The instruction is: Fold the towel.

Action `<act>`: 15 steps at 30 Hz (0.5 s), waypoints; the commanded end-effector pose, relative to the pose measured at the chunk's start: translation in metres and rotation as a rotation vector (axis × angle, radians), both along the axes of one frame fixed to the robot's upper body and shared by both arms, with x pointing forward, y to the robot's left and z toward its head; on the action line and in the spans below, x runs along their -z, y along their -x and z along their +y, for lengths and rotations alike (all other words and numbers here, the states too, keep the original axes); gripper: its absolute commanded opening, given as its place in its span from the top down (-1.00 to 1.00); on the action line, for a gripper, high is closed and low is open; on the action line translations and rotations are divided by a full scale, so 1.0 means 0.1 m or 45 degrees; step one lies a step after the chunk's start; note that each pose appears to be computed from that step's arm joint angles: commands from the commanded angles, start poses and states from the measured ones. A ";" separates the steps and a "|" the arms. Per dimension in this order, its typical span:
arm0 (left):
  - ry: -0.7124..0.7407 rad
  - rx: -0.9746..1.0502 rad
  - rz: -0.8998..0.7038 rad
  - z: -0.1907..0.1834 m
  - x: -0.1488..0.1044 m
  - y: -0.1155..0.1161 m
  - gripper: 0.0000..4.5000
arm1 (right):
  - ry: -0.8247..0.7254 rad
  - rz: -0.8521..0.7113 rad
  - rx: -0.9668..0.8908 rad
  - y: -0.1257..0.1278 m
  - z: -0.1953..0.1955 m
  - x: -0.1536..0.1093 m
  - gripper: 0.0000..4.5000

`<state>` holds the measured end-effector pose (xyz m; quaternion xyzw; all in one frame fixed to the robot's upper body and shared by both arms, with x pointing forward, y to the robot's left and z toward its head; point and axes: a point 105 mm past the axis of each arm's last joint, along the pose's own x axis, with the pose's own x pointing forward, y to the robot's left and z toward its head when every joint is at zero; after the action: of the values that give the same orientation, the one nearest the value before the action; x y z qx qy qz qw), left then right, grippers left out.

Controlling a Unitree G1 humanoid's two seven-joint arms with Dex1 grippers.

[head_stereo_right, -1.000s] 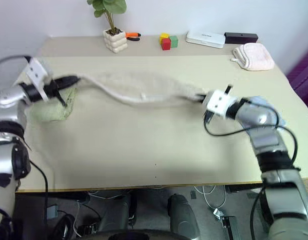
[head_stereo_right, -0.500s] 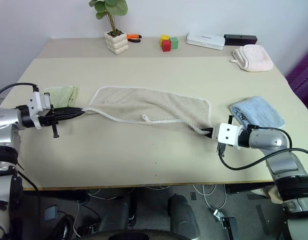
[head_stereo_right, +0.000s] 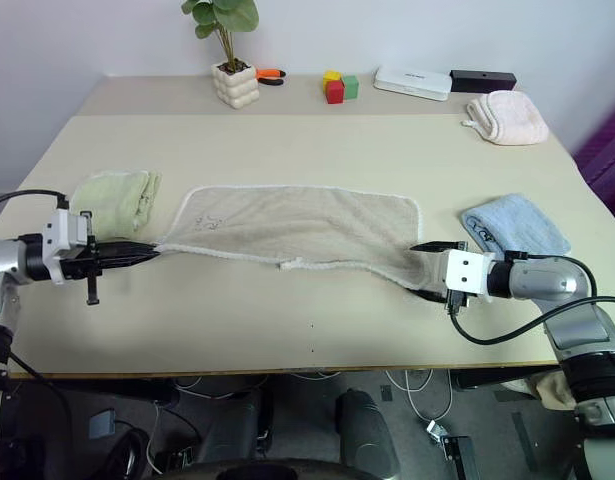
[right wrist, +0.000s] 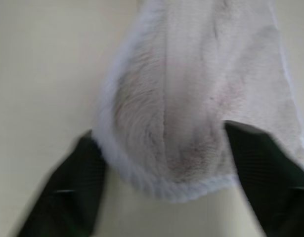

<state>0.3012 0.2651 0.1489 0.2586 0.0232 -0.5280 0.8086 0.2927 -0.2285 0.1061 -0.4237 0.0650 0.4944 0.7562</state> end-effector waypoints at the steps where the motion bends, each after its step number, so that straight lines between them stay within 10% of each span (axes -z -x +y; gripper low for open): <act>1: 0.028 -0.009 -0.056 0.00 -0.12 0.01 1.00 | -0.011 -0.072 0.001 -0.03 0.05 -0.15 -0.90; 10: 0.042 -0.033 -0.065 0.01 -0.16 0.00 1.00 | 0.022 -0.127 -0.001 -0.02 0.11 -0.09 -0.90; 15: 0.044 -0.034 -0.065 0.01 -0.16 0.00 1.00 | 0.093 -0.153 -0.044 -0.01 0.13 -0.04 -0.11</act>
<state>0.3012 0.2623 0.1512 0.2461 0.0157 -0.5206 0.8174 0.2928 -0.2170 0.1055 -0.4694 0.0455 0.4824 0.7382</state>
